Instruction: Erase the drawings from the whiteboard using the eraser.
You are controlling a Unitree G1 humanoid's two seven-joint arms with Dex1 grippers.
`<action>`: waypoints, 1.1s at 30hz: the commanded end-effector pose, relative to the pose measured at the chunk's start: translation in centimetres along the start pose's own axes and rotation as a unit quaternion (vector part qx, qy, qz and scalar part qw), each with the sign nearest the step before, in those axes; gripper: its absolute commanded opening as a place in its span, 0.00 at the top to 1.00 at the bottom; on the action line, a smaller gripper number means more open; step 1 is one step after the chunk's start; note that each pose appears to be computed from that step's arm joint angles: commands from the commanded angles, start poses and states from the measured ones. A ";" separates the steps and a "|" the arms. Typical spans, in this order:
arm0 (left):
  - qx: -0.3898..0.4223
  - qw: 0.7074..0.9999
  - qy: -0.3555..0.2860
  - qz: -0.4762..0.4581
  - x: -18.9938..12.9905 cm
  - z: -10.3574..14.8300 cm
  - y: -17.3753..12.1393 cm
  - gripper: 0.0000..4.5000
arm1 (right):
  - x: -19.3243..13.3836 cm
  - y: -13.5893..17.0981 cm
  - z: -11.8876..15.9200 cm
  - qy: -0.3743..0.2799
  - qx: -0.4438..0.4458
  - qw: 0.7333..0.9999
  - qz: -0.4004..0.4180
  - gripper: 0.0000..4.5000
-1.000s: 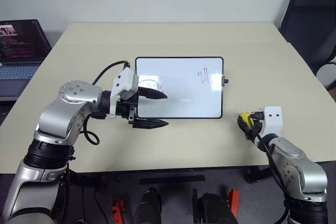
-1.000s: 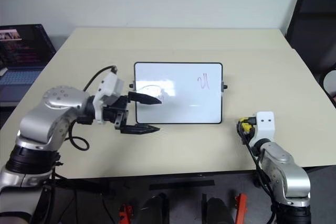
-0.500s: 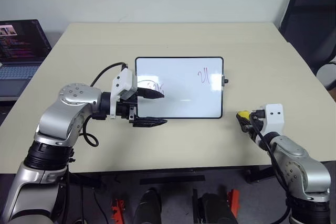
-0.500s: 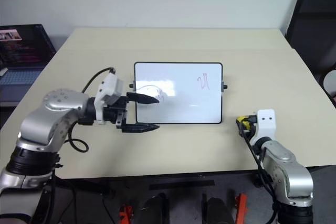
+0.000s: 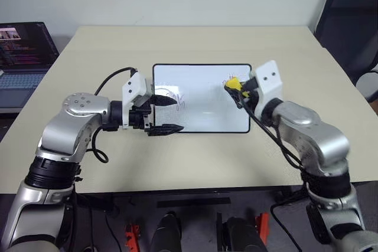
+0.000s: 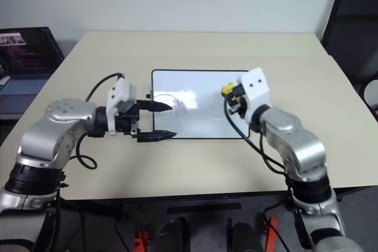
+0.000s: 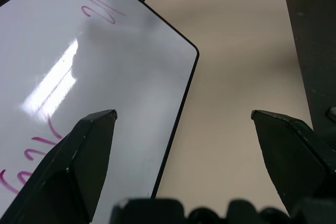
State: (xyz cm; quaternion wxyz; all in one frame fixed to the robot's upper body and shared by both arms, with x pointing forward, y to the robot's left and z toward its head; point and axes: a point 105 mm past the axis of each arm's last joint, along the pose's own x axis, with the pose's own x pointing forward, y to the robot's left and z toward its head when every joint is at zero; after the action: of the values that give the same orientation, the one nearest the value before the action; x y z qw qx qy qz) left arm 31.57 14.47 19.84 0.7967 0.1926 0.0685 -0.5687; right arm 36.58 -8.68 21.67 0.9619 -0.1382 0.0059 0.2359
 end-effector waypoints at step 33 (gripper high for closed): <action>0.051 0.999 -0.008 -0.007 -0.2 1.5 -0.3 0.00 | 5.2 -1.5 1.1 -0.027 -0.125 0.991 -0.040 0.76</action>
State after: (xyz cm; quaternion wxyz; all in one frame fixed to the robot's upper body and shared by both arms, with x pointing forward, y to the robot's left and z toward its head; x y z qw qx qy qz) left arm 31.35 14.23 20.34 0.7889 0.2105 0.0521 -0.5749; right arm 41.49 -6.90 21.82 0.9431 -0.2501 -0.0358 0.2162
